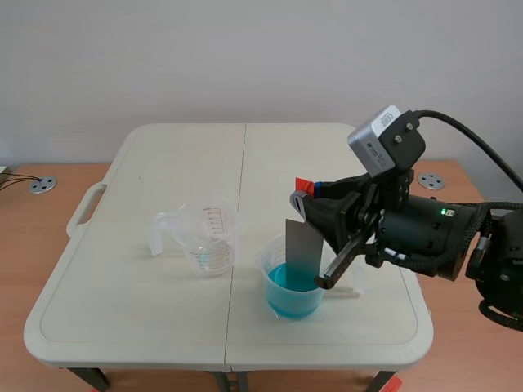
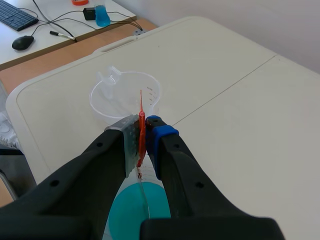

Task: Hold the metal plate by the orange handle, dip it into the blue solution, take it out and point at it, then put the plate back in the beaker on the left.
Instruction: 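Hold the plate still in the solution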

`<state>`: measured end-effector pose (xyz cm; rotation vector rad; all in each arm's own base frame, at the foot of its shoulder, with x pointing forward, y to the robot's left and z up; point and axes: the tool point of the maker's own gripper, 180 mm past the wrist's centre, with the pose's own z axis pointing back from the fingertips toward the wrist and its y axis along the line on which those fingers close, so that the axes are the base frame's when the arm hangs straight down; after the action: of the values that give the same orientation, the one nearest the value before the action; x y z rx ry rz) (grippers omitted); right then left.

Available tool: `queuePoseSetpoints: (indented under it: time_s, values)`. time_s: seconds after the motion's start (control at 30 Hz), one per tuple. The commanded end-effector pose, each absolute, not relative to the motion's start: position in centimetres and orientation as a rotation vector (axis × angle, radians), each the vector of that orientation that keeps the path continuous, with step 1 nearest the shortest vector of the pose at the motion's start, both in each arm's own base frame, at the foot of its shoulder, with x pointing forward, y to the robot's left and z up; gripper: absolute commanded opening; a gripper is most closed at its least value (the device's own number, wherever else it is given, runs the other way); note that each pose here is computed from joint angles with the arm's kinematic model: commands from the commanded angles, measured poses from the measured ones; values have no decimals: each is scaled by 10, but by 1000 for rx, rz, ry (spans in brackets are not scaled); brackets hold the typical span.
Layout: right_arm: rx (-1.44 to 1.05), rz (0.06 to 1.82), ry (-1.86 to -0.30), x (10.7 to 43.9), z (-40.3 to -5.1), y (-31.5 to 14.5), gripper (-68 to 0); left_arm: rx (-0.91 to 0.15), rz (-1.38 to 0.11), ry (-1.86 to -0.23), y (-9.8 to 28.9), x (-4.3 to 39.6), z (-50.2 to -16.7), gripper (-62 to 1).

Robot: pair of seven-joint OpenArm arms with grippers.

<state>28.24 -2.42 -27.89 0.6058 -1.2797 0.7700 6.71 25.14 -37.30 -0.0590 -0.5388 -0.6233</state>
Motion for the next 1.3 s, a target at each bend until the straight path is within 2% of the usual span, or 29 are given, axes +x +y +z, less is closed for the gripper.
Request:
queuePoseSetpoints:
  time_s: [0.0, 1.27]
  values:
    - [599, 791, -1248, 279, -286, -23, -660, -71, -612, -555, 248, 68, -372, -593]
    - [591, 804, -1253, 279, -286, -23, -660, -72, -612, -555, 248, 68, -371, -593]
